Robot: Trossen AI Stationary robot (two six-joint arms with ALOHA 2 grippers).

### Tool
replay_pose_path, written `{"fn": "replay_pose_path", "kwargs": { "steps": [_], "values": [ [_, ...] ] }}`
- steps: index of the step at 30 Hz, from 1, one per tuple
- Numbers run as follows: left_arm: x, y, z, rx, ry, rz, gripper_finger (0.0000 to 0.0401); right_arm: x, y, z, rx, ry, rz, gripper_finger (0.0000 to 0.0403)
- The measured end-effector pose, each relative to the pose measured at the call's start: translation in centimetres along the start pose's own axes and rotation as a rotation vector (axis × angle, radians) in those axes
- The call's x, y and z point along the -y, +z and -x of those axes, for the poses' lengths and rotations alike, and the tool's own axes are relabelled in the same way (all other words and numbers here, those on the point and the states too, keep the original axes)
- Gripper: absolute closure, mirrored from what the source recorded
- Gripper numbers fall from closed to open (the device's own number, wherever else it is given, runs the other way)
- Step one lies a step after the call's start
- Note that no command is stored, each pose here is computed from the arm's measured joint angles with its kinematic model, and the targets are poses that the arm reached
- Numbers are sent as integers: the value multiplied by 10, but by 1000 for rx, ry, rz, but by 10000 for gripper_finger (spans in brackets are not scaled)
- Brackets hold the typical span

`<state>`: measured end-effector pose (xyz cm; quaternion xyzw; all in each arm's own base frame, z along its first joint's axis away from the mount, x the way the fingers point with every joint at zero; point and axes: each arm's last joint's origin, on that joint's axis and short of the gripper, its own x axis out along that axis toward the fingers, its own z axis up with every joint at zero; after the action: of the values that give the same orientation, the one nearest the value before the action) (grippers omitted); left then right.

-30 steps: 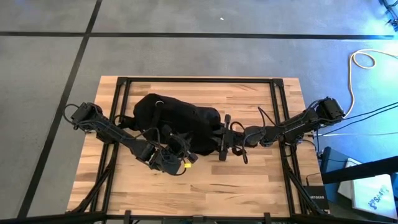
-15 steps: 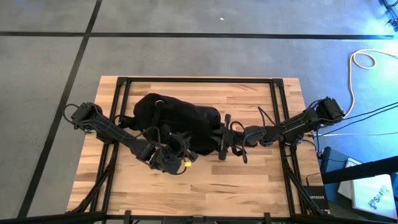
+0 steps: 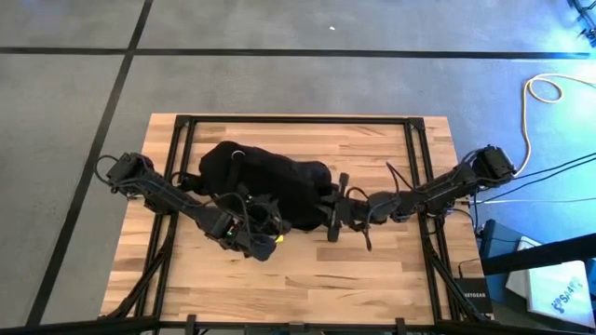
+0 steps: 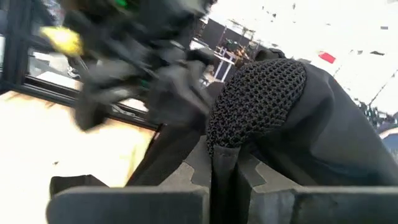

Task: Unpack backpack
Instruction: Close the black backpack

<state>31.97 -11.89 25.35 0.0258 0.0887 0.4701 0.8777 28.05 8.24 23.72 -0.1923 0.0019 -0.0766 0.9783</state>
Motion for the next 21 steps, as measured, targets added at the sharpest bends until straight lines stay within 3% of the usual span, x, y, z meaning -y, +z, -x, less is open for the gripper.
{"fn": "replay_pose_path", "kwargs": {
  "steps": [8, 13, 21],
  "values": [
    [-1, 1, -4, -4, 7, 32, 400, -6, 5, 4, 16, 1, 31, 403],
    [4, 0, -3, -84, -120, 30, 400, -6, 4, 4, 15, -1, 24, 403],
    [3, 3, -2, -110, -154, 95, 390, -6, 4, 3, 9, 3, 29, 403]
  ]
}}
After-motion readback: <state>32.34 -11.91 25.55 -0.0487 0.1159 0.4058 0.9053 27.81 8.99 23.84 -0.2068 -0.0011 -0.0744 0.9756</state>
